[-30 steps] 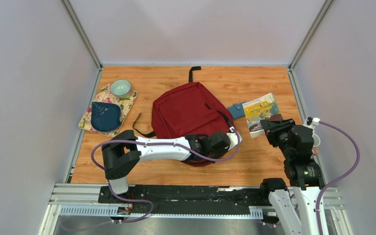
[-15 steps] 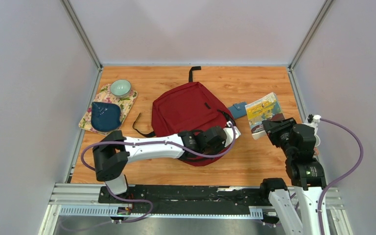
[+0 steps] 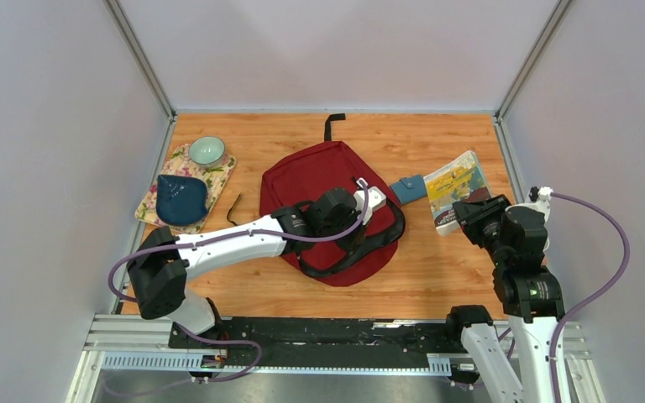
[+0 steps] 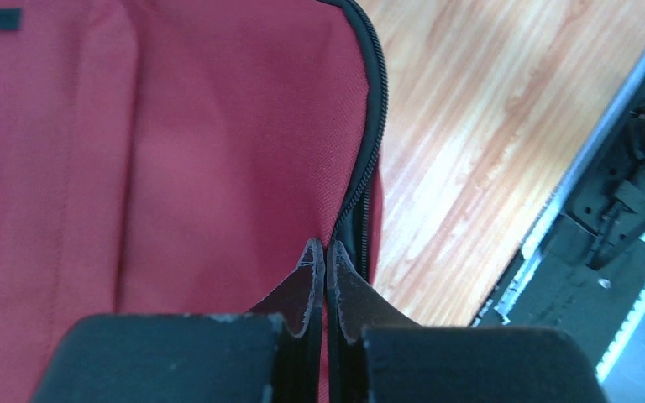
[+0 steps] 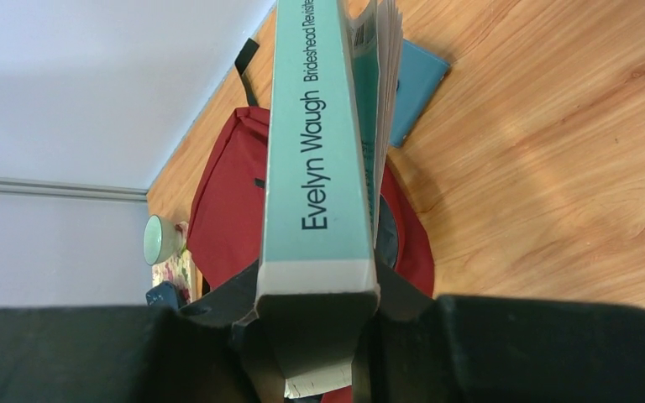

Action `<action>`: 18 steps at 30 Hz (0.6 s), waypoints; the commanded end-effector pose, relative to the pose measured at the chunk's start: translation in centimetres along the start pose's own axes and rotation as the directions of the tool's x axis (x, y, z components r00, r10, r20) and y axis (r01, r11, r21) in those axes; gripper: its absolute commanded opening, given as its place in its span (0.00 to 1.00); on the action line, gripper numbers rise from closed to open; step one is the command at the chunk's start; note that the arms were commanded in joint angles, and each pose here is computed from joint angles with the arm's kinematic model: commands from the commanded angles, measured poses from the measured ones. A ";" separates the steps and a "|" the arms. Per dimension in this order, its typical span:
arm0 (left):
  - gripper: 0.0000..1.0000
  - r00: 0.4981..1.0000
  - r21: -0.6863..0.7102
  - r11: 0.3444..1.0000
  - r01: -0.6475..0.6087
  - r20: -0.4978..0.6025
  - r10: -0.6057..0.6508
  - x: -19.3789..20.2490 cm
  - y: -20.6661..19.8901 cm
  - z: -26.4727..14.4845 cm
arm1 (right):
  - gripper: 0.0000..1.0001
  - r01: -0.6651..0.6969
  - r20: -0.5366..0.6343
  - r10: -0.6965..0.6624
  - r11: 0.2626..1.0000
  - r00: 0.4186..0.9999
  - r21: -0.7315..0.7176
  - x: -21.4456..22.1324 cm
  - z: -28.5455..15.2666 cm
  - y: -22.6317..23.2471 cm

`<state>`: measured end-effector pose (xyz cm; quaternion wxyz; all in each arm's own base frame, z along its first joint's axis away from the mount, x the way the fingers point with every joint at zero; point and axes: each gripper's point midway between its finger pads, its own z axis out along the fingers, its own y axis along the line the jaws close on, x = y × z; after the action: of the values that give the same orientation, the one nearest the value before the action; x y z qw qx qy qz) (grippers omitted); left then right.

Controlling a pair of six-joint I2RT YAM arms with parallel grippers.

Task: Pack the student bag
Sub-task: Place the book in the student bag.

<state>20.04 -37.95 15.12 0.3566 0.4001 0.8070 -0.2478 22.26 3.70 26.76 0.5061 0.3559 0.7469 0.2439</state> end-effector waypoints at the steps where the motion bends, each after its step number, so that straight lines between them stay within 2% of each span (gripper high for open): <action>1: 0.00 0.998 0.243 0.969 0.051 0.016 -0.056 -0.6 -4.2 -0.5 | 0.00 0.020 0.083 -0.010 0.991 0.997 -0.129 -2.6 -1.2 3.6; 3: 0.00 0.997 0.252 0.965 0.073 -0.004 -0.075 -0.2 -4.4 0.1 | 0.00 0.022 0.080 -0.011 0.991 0.997 -0.133 -2.5 -1.3 3.7; 7: 0.00 0.993 0.145 0.982 0.117 -0.005 -0.118 0.1 -2.5 0.8 | 0.00 0.042 0.079 -0.031 0.989 0.996 -0.139 -2.6 -1.4 3.9; 9: 0.00 0.992 0.108 0.987 0.116 0.030 -0.120 -0.7 -1.7 0.4 | 0.00 0.068 0.058 -0.059 0.986 0.997 -0.155 -2.3 -1.8 4.2; 13: 0.00 0.985 0.015 0.991 0.136 0.108 -0.137 -2.5 0.5 -0.9 | 0.00 0.115 0.097 -0.105 0.987 0.990 -0.110 -3.1 -2.4 3.4; 18: 0.00 0.957 -0.092 0.981 0.173 0.249 -0.146 -5.8 4.0 -4.3 | 0.00 0.167 0.071 -0.161 0.983 0.984 -0.081 -2.6 -3.0 2.7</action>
<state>20.94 -37.12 15.45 0.3522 0.3418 0.8265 -0.2756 21.01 3.73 26.55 0.4977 0.3146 0.7786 0.2171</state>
